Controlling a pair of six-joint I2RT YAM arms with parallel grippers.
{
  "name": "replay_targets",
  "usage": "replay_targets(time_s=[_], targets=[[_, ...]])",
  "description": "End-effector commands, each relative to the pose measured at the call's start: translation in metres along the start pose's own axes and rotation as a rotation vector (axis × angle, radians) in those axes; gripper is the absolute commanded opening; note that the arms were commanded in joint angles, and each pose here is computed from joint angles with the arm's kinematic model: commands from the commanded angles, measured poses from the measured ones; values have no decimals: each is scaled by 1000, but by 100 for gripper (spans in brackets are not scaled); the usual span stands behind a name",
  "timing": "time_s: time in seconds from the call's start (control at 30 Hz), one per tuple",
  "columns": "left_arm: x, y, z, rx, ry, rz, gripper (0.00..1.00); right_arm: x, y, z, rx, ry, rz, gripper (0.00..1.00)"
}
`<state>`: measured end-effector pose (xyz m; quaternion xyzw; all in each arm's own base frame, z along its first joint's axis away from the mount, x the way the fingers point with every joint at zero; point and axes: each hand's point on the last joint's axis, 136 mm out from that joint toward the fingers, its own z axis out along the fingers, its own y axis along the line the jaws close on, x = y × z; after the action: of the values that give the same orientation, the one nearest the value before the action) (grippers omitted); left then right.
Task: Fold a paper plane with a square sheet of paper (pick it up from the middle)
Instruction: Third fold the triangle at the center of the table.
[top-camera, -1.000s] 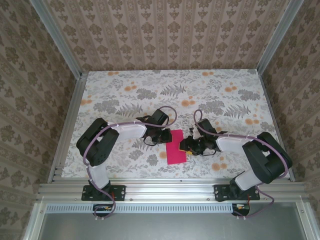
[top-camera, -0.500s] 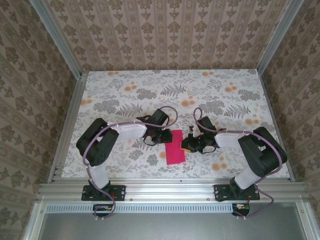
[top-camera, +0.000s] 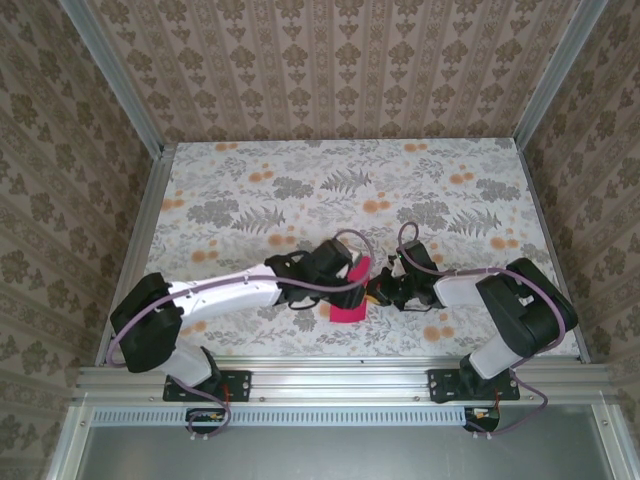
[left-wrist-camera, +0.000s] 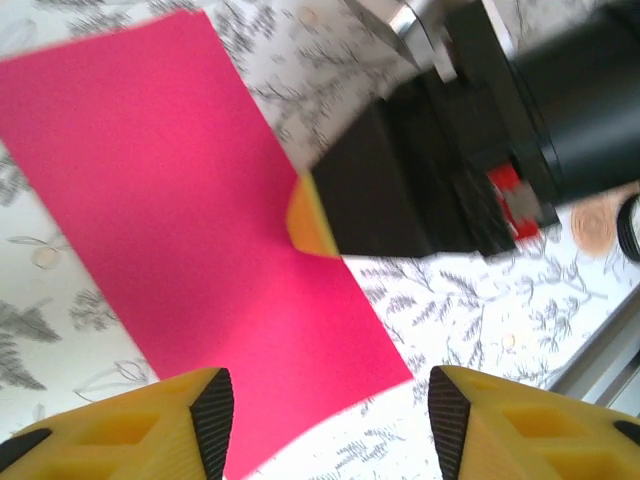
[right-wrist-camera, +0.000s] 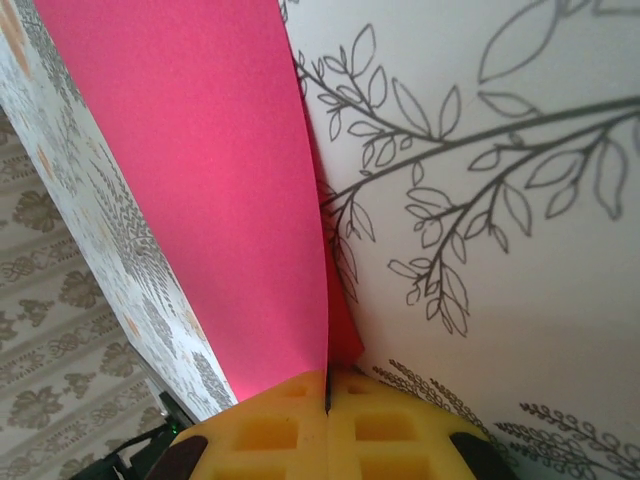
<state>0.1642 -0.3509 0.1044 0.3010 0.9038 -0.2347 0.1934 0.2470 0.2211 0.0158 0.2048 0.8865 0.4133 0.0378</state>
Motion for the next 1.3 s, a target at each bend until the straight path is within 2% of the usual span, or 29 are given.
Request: replay_targets(time_s=[0.0, 0.2, 0.37, 0.77, 0.87, 1.03, 1.27], targets=[[25, 7, 0, -105, 41, 143, 62, -7, 9, -1, -31, -46, 31, 3], [44, -12, 20, -171, 114, 304, 67, -4, 3, 0, -16, -41, 38, 4], [46, -9, 36, -226, 140, 340, 68, -3, 2, -1, -14, -39, 38, 4], [34, -12, 50, -259, 103, 388, 66, -2, 0, 1, -11, -30, 40, 4], [32, -10, 48, -273, 92, 389, 62, -2, 0, 1, -13, -30, 38, 5], [30, -8, 45, -287, 85, 390, 45, -2, -1, 2, -9, -27, 39, 5], [30, -6, 40, -294, 80, 389, 26, -2, -2, 2, -8, -29, 39, 7]])
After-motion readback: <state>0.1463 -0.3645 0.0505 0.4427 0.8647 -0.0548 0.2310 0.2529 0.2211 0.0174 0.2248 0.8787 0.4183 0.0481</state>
